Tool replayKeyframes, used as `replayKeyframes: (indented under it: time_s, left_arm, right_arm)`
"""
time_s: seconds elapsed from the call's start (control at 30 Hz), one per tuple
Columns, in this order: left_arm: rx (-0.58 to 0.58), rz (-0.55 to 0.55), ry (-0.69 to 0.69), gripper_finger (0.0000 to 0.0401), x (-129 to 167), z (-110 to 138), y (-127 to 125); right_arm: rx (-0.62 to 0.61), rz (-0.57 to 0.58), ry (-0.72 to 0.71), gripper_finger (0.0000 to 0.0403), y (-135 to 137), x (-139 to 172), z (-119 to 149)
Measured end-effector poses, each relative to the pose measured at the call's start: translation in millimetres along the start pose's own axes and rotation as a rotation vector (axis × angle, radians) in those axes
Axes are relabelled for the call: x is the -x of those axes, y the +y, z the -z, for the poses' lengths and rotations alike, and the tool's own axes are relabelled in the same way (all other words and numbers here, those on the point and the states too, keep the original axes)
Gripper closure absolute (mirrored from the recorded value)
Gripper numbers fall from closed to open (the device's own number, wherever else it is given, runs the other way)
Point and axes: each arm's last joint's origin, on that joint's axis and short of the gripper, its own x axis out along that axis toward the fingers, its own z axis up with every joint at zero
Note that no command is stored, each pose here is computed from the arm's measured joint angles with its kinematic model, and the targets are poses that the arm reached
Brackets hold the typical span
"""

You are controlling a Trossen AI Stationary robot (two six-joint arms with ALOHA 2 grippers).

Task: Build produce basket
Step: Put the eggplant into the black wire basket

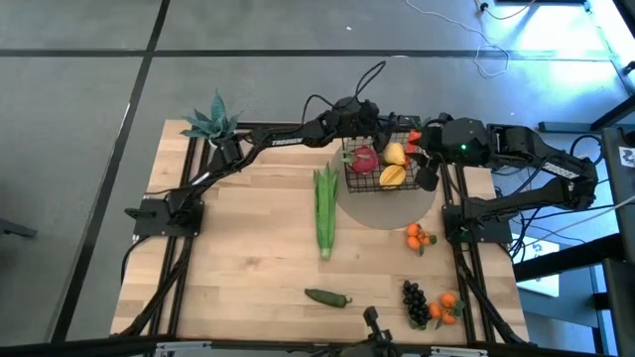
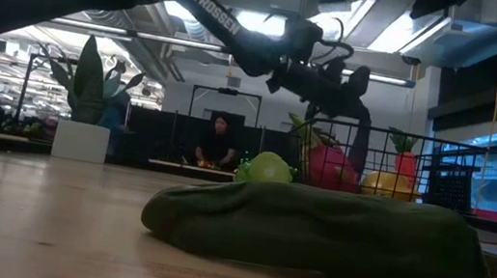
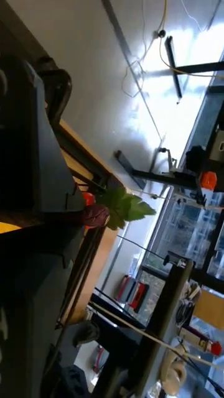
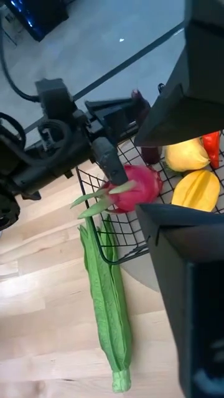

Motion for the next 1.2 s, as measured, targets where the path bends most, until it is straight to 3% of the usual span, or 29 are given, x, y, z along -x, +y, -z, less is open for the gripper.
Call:
replayKeyframes:
  time_s: [0.6,0.7,1.0,1.2]
  left_arm:
    - [0.008,-0.073,0.079,0.0387,-1.1,12.3,1.2]
    - [0.006,-0.124,0.078,0.0374,-0.8,13.0,3.0]
    - [0.013,-0.138,0.116,0.0316,-0.3,16.8,4.0]
    - [0.013,-0.148,0.101,0.0308,-0.3,15.3,5.3]
  right_arm:
    - [0.005,-0.001,0.0,0.0257,0.0,0.1,0.1]
    - [0.005,-0.001,0.0,0.0257,0.0,0.1,0.0]
    - [0.005,-0.003,0.0,0.0257,0.1,0.1,0.1]
    - [0.005,-0.003,0.0,0.0257,0.1,0.1,0.1]
